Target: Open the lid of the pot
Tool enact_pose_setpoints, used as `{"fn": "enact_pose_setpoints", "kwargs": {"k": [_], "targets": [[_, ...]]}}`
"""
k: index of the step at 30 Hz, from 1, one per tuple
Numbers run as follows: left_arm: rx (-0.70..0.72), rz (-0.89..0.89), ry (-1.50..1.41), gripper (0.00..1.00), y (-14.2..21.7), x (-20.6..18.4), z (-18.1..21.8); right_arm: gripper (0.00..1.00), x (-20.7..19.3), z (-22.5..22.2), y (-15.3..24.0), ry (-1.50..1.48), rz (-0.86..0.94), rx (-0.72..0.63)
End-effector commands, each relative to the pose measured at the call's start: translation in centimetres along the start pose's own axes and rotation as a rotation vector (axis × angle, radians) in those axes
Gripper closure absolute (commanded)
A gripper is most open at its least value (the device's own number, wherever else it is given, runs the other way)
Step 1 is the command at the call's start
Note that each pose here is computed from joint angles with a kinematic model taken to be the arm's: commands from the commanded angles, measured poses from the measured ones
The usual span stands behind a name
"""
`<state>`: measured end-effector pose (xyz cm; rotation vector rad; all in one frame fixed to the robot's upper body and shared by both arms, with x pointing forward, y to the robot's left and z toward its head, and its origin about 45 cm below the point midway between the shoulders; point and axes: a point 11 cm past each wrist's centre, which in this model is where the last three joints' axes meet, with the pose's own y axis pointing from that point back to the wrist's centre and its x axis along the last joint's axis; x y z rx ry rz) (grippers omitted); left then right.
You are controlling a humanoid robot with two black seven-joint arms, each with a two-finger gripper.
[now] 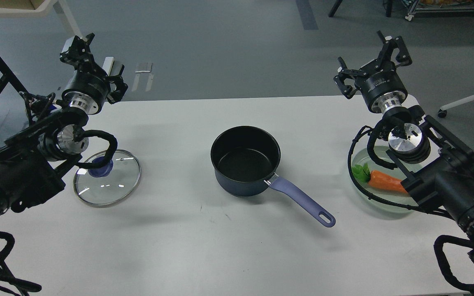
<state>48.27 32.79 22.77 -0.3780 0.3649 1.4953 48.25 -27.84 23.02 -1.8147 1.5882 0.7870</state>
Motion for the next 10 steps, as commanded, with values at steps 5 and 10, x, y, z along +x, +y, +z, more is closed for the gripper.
{"fn": "enact_pose_setpoints", "kwargs": {"k": [5, 10], "targets": [[0.012, 0.001, 0.008, 0.01, 0.34, 0.23, -0.67, 0.0, 1.34, 1.23, 0.11, -0.041, 0.047, 0.002], [0.019, 0.008, 0.01, 0.01, 0.66, 0.58, -1.13, 0.0, 1.07, 1.27, 0.06, -0.043, 0.038, 0.002]]}}
